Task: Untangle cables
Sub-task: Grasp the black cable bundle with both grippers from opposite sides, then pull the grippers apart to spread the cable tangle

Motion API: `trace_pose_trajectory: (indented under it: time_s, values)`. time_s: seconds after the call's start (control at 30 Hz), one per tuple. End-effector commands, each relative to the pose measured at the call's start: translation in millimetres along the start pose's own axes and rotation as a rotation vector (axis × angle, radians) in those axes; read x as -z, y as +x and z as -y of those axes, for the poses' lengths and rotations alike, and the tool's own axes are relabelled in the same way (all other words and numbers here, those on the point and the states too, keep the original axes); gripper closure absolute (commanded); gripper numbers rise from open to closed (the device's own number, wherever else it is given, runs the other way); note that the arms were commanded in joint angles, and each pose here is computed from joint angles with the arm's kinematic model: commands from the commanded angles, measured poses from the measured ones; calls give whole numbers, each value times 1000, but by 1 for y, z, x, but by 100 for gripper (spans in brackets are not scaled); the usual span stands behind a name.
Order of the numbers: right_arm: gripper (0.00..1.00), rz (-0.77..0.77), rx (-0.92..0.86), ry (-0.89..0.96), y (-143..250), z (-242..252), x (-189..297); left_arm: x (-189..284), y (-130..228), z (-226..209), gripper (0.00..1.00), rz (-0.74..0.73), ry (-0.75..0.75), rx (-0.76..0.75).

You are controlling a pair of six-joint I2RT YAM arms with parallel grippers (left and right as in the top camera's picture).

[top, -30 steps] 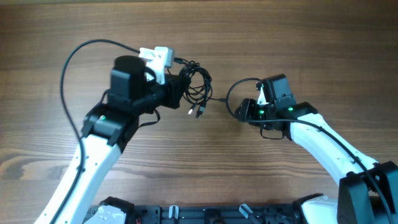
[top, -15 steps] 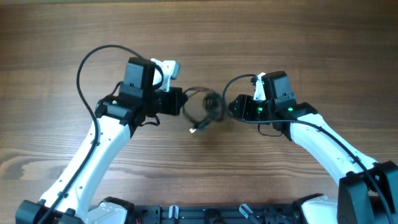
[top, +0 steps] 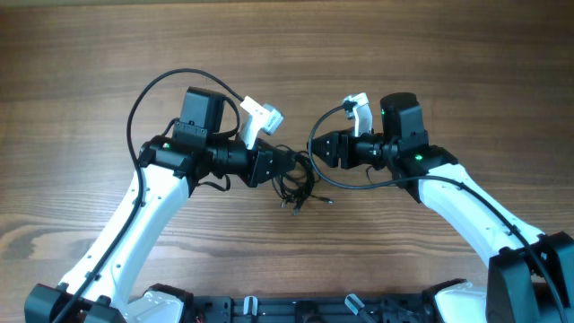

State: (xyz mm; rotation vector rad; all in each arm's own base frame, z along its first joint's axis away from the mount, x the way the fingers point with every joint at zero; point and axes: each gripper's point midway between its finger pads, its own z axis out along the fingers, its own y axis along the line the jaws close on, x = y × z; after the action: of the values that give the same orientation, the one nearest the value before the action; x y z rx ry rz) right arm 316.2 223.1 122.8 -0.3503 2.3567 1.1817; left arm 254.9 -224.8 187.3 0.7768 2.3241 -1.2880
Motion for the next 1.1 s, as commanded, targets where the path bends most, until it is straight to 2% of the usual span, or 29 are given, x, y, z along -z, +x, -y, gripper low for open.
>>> trace_pose_trajectory:
  time_s: [0.0, 0.07, 0.13, 0.23, 0.3, 0.33, 0.37, 0.43, 0.5, 0.57, 0.63, 0.7, 0.73, 0.8, 0.9, 0.93, 1.07]
  values:
    - [40, -36, 19, -95, 6, -15, 0, 5, -16, 37, 96, 58, 218, -93]
    - [45, -41, 6, -92, 7, -15, -1, 9, -22, 50, 96, 85, 291, -138]
    - [57, -47, -16, -100, 8, -16, 0, 9, -23, 50, 96, 88, 293, -143]
    - [59, -97, -42, -173, 19, -28, 2, 10, -25, 50, 96, 95, 291, -157]
    - [64, -135, -67, -220, 27, -36, 4, 8, -29, 45, 96, 105, 258, -174]
    - [69, -153, -83, -233, 31, -37, 5, 7, -29, 41, 96, 106, 234, -174]
    - [81, -163, -96, -227, 33, -36, 6, 7, -29, 38, 96, 105, 213, -168]
    - [96, -164, -99, -213, 34, -34, 5, 6, -29, 36, 96, 104, 204, -165]
    - [96, -132, -162, -54, 31, -7, 1, 3, -24, 20, 96, 82, 113, -126]
    - [96, -87, -328, 247, 37, 44, 6, 1, -17, 2, 96, 51, 12, -83]
    - [96, -24, -458, 597, 49, 99, 31, 3, -5, -28, 96, 6, -162, -35]
    - [96, 13, -453, 759, 52, 121, 49, 17, 12, -68, 96, -60, -403, 23]
    - [96, 29, -445, 806, 51, 128, 55, 33, 23, -93, 96, -87, -554, 81]
    - [96, 57, -431, 860, 47, 135, 62, 57, 25, -119, 96, -52, -699, 187]
    - [96, 78, -415, 892, 43, 138, 67, 91, 14, -147, 96, 92, -776, 350]
    - [96, 101, -395, 880, 36, 135, 67, 113, 5, -162, 96, 210, -807, 458]
    - [96, 164, -279, 821, 11, 114, 77, 156, 7, -187, 96, 445, -838, 798]
